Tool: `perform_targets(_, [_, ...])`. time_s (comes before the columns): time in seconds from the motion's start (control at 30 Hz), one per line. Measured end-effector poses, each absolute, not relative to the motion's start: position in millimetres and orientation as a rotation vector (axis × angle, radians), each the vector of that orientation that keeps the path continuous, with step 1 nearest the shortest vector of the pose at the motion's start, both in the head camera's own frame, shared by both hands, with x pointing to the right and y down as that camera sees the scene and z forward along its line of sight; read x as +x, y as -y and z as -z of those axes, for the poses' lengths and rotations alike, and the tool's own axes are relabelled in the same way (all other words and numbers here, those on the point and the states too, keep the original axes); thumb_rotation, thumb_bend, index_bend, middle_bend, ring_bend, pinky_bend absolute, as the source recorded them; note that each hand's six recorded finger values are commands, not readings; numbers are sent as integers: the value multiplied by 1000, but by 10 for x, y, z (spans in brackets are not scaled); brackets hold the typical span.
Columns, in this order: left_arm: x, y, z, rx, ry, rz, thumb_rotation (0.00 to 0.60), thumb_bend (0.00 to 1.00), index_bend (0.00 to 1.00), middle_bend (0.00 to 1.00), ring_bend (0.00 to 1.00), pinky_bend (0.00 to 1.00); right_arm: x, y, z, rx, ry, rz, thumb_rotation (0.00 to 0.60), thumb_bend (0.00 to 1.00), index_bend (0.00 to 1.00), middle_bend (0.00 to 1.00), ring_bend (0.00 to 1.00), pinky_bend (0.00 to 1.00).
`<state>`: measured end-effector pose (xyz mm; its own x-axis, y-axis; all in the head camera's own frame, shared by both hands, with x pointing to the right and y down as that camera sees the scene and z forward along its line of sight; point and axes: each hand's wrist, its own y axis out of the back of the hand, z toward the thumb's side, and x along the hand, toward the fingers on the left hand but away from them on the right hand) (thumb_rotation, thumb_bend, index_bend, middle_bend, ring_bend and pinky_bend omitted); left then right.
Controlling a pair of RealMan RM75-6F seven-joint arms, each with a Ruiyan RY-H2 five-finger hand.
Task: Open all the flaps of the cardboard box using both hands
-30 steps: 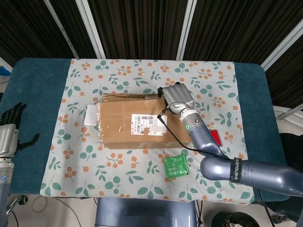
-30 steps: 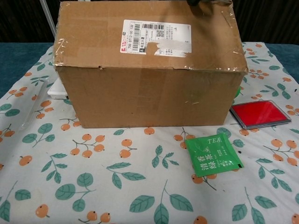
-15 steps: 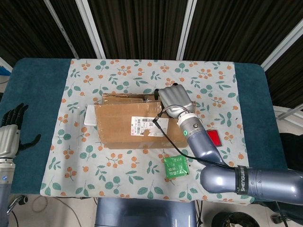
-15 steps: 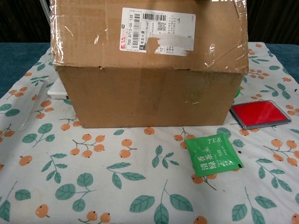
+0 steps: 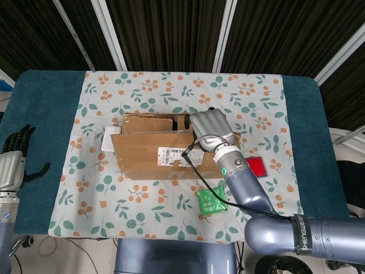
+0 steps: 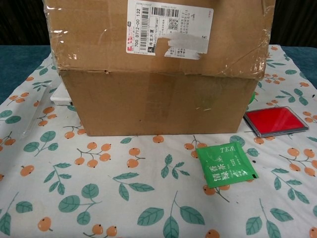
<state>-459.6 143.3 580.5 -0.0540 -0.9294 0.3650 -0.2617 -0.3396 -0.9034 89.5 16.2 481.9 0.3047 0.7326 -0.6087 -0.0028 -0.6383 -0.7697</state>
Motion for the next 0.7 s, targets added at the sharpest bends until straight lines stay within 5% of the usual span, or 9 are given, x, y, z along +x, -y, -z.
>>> perform_targets(0.7, [-4574,-1434,-5798,-1621,-1280,1416,600,239,0,0,0,0,917,-640,-4578,-2073,522,-1452,600,1000,403,603,578,289])
